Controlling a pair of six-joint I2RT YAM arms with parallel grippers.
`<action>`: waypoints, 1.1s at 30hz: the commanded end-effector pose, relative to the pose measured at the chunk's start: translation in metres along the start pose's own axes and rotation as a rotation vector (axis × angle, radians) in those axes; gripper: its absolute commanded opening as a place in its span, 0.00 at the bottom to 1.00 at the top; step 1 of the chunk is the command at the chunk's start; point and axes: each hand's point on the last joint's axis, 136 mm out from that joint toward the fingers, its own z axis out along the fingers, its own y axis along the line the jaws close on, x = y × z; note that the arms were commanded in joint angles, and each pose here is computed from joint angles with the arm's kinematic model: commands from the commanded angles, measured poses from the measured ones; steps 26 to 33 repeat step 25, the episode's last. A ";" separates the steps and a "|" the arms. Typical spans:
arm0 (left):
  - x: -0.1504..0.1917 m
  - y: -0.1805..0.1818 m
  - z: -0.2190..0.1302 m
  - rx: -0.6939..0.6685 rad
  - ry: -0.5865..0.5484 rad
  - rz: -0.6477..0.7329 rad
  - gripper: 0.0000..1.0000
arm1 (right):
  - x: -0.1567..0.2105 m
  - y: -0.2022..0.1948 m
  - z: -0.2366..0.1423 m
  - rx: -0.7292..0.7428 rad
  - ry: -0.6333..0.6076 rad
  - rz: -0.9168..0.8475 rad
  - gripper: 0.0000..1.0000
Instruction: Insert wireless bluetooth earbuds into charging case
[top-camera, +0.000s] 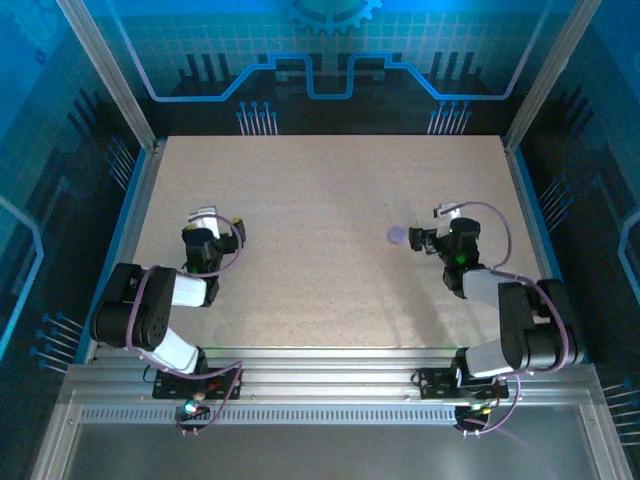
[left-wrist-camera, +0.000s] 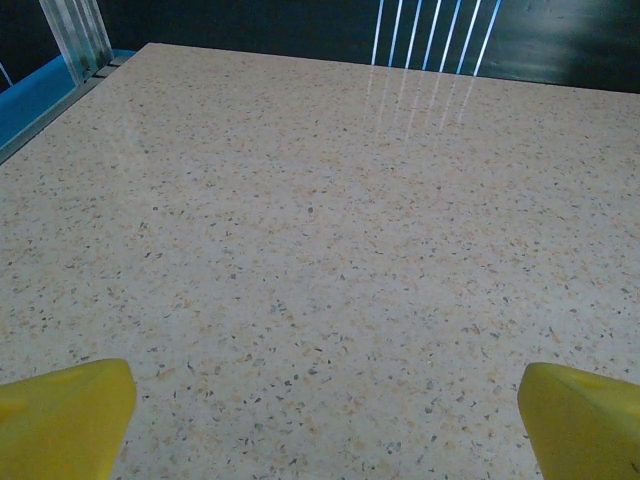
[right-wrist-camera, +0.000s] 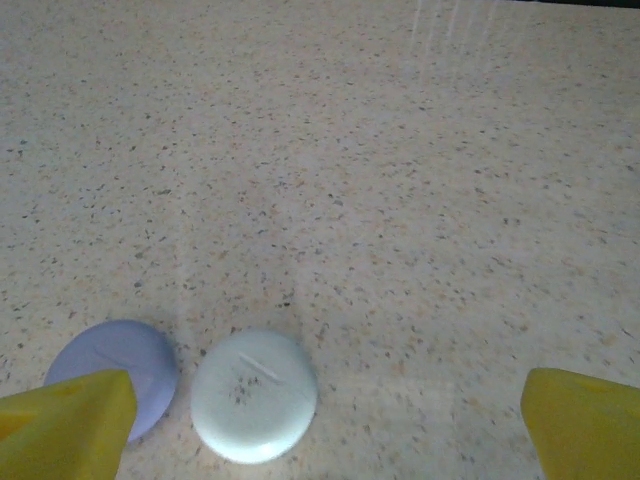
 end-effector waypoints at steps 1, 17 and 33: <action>-0.007 -0.002 0.002 0.018 -0.011 0.005 0.99 | -0.018 0.010 0.005 -0.082 -0.066 -0.021 1.00; -0.007 -0.003 0.002 0.024 -0.009 0.010 0.99 | -0.012 0.015 0.004 -0.091 -0.097 -0.044 1.00; -0.007 0.000 0.001 0.006 -0.017 0.001 0.99 | -0.012 0.015 0.004 -0.093 -0.096 -0.044 1.00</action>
